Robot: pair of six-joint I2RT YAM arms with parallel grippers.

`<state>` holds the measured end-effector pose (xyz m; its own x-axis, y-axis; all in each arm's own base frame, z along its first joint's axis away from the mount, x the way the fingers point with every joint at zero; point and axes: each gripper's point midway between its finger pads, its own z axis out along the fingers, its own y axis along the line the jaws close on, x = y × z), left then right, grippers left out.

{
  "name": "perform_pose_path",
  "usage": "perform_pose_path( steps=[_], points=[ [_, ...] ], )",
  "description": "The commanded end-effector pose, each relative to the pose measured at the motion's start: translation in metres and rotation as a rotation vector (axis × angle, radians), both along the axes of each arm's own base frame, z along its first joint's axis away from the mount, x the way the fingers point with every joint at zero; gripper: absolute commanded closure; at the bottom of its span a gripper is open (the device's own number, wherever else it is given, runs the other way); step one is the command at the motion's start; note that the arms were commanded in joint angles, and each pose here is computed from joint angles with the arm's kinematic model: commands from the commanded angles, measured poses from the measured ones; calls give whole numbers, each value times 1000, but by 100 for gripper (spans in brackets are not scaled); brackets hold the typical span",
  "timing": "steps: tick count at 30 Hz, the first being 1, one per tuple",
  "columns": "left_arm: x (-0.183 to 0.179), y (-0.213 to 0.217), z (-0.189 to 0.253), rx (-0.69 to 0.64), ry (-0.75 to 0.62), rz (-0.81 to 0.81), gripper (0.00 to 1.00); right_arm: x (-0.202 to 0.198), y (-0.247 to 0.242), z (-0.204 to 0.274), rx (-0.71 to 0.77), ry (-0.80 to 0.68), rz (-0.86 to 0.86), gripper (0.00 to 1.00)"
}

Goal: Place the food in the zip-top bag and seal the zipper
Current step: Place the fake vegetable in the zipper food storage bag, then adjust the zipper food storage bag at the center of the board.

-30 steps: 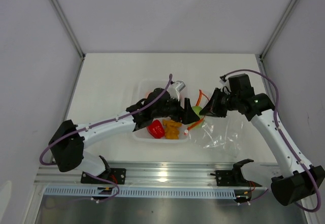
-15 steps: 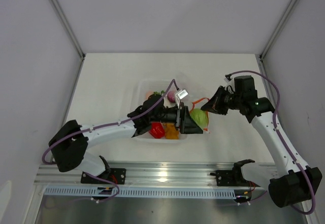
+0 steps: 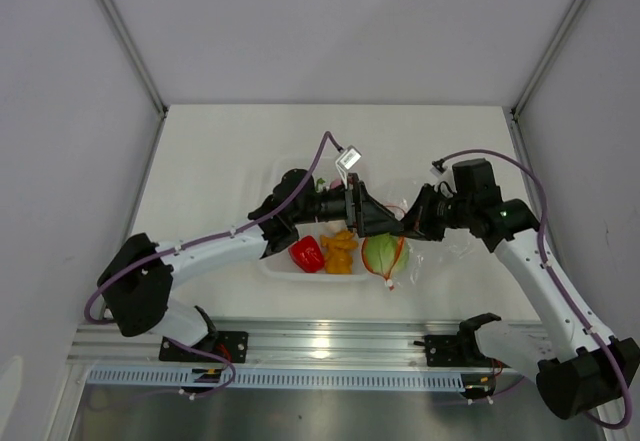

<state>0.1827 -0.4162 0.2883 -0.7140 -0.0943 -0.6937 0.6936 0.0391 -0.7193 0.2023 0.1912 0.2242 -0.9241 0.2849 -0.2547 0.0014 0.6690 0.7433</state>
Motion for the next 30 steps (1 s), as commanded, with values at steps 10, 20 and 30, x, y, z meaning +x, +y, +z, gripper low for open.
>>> perform_pose_path(
  steps=[10, 20, 30],
  points=[
    [9, 72, 41, 60, -218, 312, 22, 5, -11, 43, -9, -74, -32, 100],
    [-11, 68, -23, 242, -107, 190, 34, 7, -21, 56, -11, -99, -55, 100],
    [-20, 38, -50, 396, -26, 71, 34, 4, -26, 52, -35, -103, -71, 100]
  ],
)
